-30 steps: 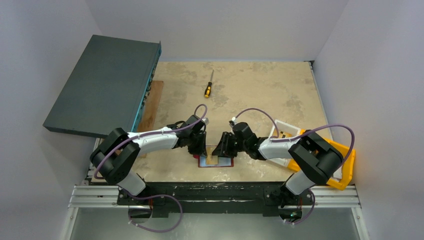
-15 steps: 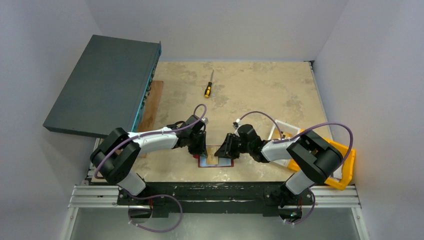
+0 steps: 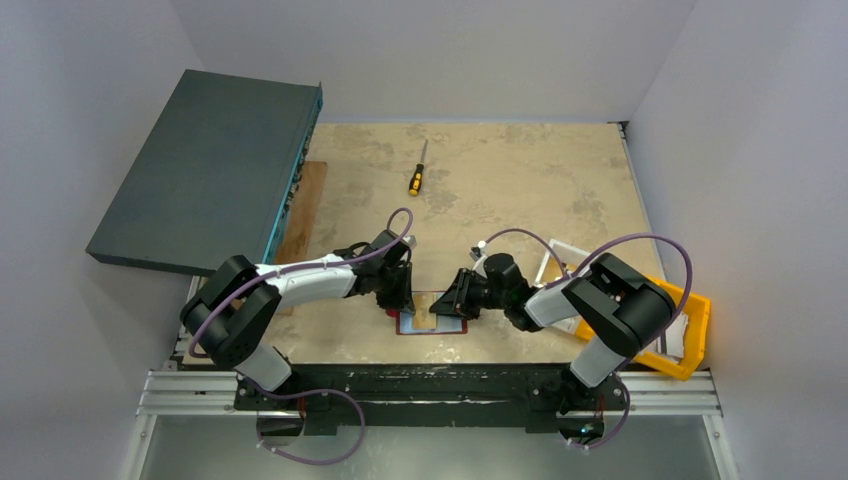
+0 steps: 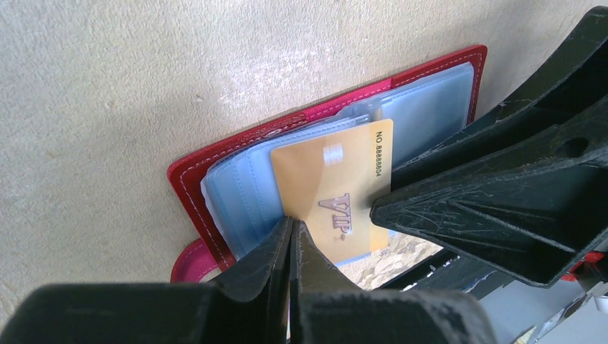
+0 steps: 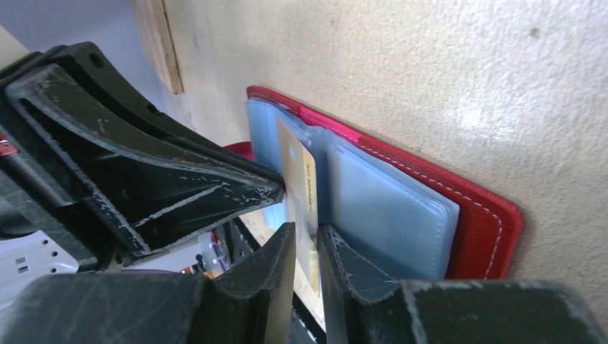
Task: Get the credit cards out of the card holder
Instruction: Remove the credit card from the card holder.
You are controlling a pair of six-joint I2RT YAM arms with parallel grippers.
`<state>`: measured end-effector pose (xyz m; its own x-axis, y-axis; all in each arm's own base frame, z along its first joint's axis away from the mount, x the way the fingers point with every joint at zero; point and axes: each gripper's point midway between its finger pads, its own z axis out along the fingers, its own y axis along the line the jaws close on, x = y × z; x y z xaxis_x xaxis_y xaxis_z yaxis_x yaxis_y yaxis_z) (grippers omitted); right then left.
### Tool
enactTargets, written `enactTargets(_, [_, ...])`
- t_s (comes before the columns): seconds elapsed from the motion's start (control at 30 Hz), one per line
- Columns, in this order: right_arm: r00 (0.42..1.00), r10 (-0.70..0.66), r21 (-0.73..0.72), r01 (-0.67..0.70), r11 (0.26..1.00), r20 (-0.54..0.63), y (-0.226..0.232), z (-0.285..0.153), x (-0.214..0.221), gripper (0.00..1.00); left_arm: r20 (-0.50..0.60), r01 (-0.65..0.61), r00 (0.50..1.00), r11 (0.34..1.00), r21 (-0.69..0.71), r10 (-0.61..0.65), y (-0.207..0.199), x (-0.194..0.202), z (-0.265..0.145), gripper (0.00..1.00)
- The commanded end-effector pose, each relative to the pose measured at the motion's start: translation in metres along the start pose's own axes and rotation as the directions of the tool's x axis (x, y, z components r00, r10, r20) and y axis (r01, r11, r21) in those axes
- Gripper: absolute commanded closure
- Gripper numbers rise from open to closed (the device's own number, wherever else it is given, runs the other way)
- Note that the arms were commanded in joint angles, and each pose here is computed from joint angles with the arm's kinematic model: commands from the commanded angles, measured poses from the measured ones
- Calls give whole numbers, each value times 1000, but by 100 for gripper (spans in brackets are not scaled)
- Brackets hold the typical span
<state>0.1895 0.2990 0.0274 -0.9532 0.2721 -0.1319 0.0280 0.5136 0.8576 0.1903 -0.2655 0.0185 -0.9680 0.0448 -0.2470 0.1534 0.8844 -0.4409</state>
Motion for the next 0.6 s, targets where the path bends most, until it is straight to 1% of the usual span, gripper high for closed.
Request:
enactTargets(0.0, [1000,-11,-45,11,999,5,10,0,-3,81,-38,14,999,995,-95,-18,28,15,9,100])
enactTargets(0.03, [1000,-8,-43,8,999,6,9,0,-3,82,-38,15,999,995,-97,-19,28,15,9,100])
enactTargets(0.27, [999,12,-30,-11,999,31,4,-5,-6,99,-48,20,999,994,-108,-25,31,18,10,100])
enactTargets(0.57, [998,-2,15,1,1000,61,-5,-15,-11,100,-59,27,998,988,-149,-36,40,23,10,100])
